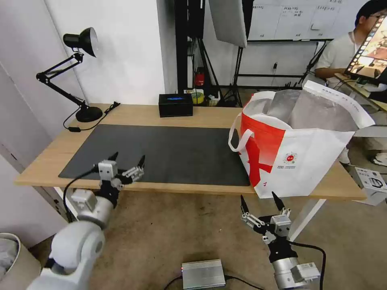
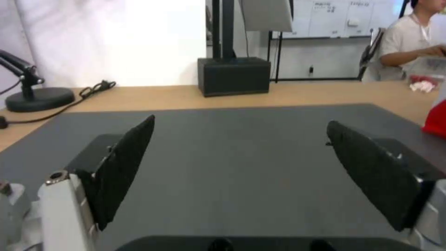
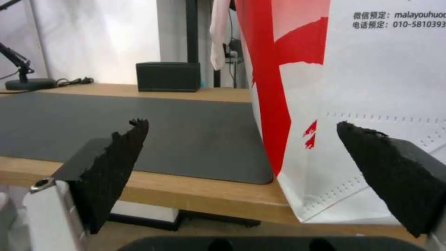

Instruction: Pick up the trash from the table and place it into the takeout bag.

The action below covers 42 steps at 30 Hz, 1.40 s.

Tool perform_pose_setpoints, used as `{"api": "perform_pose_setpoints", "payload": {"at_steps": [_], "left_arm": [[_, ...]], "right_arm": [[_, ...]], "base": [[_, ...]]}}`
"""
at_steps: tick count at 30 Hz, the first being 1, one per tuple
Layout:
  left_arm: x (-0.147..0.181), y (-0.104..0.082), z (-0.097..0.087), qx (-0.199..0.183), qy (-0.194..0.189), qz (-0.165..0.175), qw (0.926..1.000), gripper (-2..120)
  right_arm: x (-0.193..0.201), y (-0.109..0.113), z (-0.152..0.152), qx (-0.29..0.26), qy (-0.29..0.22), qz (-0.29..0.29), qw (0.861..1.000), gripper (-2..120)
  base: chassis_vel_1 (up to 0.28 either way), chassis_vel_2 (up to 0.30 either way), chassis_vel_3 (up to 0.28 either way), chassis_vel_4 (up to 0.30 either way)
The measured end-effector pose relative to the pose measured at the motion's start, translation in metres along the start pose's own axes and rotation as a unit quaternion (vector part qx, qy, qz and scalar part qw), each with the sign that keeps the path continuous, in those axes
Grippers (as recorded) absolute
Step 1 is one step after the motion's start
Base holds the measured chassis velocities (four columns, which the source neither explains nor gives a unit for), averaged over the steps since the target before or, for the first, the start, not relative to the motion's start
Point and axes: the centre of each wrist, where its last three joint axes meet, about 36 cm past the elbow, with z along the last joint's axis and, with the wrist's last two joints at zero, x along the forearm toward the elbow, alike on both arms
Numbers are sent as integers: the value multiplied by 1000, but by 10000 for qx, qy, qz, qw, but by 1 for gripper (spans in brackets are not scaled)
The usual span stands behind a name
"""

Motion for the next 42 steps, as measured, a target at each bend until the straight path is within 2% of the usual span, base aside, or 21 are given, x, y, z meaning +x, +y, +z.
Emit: {"api": "perform_pose_setpoints", "payload": {"at_steps": [5, 7, 17, 23, 32, 42], "left_arm": [[17, -1, 8, -39, 117, -120, 9999, 100], [30, -2, 16, 1, 172, -214, 9996, 100], [46, -12, 31, 106, -10, -259, 9996, 100], [50, -15, 34, 21, -109, -202, 9997, 100], [51, -7, 42, -186, -163, -188, 9995, 100], [51, -5, 51, -188, -177, -216, 9994, 100]], "right_arm": [[0, 0, 0, 0, 1, 0, 10000, 100], [0, 0, 0, 0, 0, 0, 10000, 100], [0, 0, 0, 0, 0, 0, 10000, 100], [0, 0, 0, 0, 1, 0, 10000, 100], [0, 0, 0, 0, 1, 0, 10000, 100], [0, 0, 0, 0, 1, 0, 10000, 100]], "base": [[0, 0, 0, 0], [0, 0, 0, 0], [0, 0, 0, 0], [0, 0, 0, 0], [0, 0, 0, 0], [0, 0, 0, 0]]}}
